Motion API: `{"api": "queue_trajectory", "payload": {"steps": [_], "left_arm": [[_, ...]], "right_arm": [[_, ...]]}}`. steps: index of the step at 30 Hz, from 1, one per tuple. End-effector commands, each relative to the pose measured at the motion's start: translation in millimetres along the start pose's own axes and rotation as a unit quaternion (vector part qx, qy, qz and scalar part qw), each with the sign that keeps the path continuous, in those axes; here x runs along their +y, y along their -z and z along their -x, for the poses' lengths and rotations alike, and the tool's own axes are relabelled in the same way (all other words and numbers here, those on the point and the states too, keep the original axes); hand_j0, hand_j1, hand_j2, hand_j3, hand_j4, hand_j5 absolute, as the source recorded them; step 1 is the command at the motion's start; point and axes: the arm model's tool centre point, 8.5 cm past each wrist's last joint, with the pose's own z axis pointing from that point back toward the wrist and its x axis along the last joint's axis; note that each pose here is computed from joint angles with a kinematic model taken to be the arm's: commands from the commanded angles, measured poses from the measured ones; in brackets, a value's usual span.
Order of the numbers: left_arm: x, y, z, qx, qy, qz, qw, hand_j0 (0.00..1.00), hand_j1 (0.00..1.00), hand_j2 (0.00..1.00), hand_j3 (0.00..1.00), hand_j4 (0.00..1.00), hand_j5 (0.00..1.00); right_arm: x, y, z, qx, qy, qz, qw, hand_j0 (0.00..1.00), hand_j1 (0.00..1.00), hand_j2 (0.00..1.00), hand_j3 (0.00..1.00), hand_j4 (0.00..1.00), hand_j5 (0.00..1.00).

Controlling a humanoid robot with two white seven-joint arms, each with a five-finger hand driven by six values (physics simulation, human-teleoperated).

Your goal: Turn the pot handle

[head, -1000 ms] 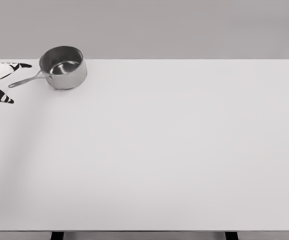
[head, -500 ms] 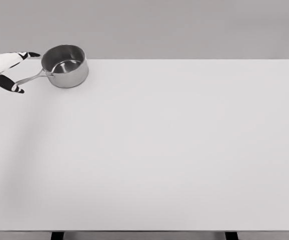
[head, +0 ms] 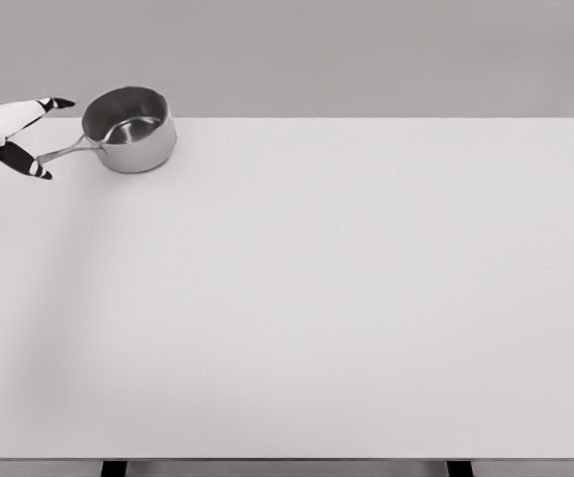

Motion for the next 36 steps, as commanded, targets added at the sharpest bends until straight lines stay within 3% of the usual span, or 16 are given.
{"api": "queue_trajectory", "payload": {"steps": [1,12,18,28,36], "left_arm": [[-3.6,4,1,0.029,-0.008,0.002,0.9995,1.00,1.00,1.00,1.00,1.00,1.00],[-1.1,22,-10,0.075,-0.008,-0.016,0.9970,1.00,1.00,1.00,1.00,1.00,1.00],[-1.8,30,-17,0.104,-0.004,-0.046,0.9935,1.00,1.00,1.00,1.00,1.00,1.00],[4.8,30,-18,0.109,-0.003,-0.096,0.9894,1.00,1.00,1.00,1.00,1.00,1.00],[3.5,35,-21,0.125,-0.003,-0.121,0.9848,1.00,1.00,1.00,1.00,1.00,1.00]], "right_arm": [[0.0,0,-0.1,-0.001,0.000,0.000,1.0000,1.00,1.00,1.00,1.00,1.00,1.00],[0.1,0,0.4,0.000,0.000,0.000,1.0000,1.00,1.00,1.00,1.00,1.00,1.00],[0.0,0,-0.1,-0.001,0.000,0.000,1.0000,1.00,1.00,1.00,1.00,1.00,1.00],[0.2,0,0.4,0.000,0.000,-0.001,1.0000,1.00,1.00,1.00,1.00,1.00,1.00],[0.1,0,-0.1,-0.001,0.000,-0.001,1.0000,1.00,1.00,1.00,1.00,1.00,1.00]]}}
